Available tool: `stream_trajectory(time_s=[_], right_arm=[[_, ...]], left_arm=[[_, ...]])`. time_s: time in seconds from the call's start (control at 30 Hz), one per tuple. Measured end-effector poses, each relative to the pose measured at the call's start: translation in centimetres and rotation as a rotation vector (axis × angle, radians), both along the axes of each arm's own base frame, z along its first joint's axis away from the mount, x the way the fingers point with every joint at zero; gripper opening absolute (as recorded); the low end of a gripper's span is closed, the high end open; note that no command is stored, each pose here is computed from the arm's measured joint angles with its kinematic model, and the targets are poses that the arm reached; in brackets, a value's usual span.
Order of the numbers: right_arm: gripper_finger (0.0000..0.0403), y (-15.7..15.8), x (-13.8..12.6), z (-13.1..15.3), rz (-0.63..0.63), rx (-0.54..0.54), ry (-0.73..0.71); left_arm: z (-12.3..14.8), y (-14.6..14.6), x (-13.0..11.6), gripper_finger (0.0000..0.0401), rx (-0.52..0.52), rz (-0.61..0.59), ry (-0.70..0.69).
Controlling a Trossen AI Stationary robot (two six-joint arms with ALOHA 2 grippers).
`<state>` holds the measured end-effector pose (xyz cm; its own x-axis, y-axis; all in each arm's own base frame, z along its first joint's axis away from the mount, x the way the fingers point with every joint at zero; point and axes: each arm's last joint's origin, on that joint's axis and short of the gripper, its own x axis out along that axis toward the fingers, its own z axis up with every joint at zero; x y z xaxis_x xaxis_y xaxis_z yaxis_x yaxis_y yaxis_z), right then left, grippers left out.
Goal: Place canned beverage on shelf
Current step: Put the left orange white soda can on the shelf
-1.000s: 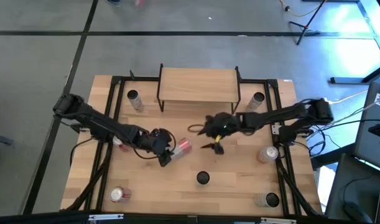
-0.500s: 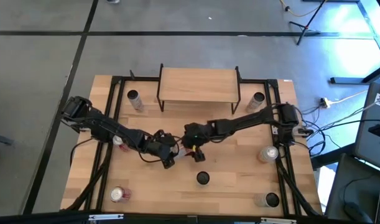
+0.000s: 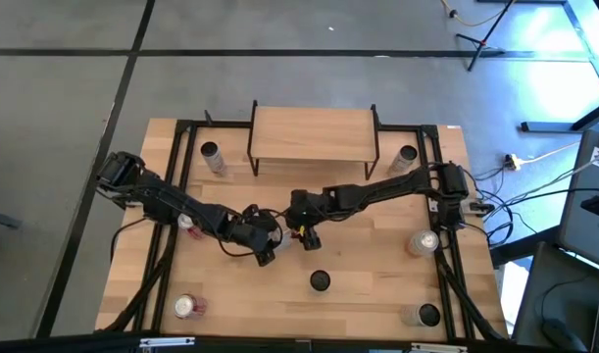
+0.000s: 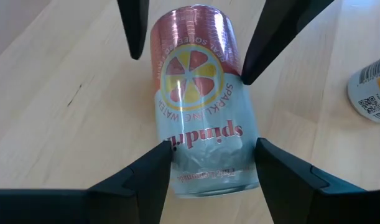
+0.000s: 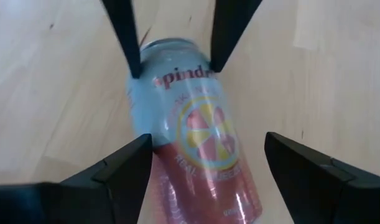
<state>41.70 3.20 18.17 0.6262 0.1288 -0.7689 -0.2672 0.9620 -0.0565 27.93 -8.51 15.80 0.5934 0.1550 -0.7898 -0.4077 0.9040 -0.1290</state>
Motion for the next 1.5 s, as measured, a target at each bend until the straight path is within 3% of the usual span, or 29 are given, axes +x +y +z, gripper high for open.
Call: stream_trajectory(time_s=[0.5, 0.93, 1.07, 1.2, 1.3, 1.5], right_arm=[[0.0299, 0.2, 0.5, -3.8, -0.015, 0.055, 0.129], [0.0299, 0.3, 0.4, -2.4, 0.040, 0.122, 0.084], [0.0318, 0.4, 0.4, -3.4, 0.058, 0.118, 0.120], [0.0365, 0.4, 0.0, -4.7, 0.059, 0.116, 0.180], [0.0394, 0.5, 0.4, -4.1, 0.062, 0.125, 0.135], [0.0369, 0.5, 0.5, -4.1, 0.060, 0.120, 0.117]], left_arm=[[0.0, 0.0, 0.0, 0.0211, 0.001, 0.001, -0.003], [0.8, 0.0, -0.3, 0.0211, -0.019, -0.004, -0.024], [0.8, 0.0, -0.3, 0.0211, -0.017, -0.003, -0.026], [0.8, 0.0, -0.3, 0.0211, -0.016, -0.003, -0.028], [0.8, 0.1, -0.3, 0.0211, -0.009, -0.009, -0.028], [0.8, 0.1, -0.2, 0.0211, 0.017, -0.032, -0.025]])
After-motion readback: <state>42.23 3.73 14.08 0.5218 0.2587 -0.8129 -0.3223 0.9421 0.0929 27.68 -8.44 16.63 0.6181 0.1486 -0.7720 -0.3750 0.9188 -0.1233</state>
